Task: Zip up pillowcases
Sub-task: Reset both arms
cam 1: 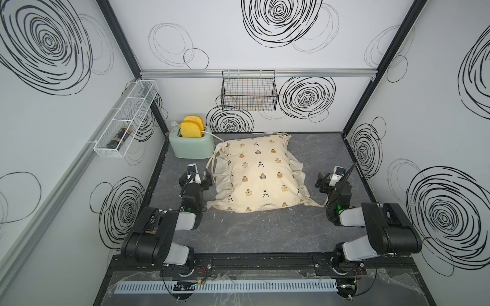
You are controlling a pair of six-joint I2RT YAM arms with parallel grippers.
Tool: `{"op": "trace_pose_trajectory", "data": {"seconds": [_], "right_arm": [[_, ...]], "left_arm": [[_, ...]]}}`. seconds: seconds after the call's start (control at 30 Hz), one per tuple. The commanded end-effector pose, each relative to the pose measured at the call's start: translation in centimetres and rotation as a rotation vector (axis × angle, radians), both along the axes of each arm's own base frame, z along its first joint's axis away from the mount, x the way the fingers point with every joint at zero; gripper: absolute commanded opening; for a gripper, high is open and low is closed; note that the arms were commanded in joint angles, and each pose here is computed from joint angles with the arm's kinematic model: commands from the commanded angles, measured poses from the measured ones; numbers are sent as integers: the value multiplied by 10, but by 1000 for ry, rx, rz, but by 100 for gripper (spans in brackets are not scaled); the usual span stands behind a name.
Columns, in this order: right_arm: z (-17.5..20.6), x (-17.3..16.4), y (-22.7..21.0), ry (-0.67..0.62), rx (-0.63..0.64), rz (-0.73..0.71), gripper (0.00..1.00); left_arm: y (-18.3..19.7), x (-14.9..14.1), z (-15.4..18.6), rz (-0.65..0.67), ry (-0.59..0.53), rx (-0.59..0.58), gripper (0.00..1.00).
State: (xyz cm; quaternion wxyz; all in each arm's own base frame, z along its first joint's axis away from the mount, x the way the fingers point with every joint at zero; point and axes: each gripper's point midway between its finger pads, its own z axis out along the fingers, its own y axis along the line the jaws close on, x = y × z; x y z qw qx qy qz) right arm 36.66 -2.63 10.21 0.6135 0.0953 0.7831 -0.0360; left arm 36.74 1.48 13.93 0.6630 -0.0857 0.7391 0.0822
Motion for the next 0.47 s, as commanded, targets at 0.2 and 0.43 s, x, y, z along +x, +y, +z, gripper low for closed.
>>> {"op": "trace_pose_trajectory", "data": {"seconds": [0.2,0.43], "right_arm": [[15,7,2,-47,-12,-3,98],[17,5,2,-56,-11,-2,98]], "left_arm": [[0,-8,15,-24,-113,-2,96],[1,-8,15,-25,-116,-6,96]]}}
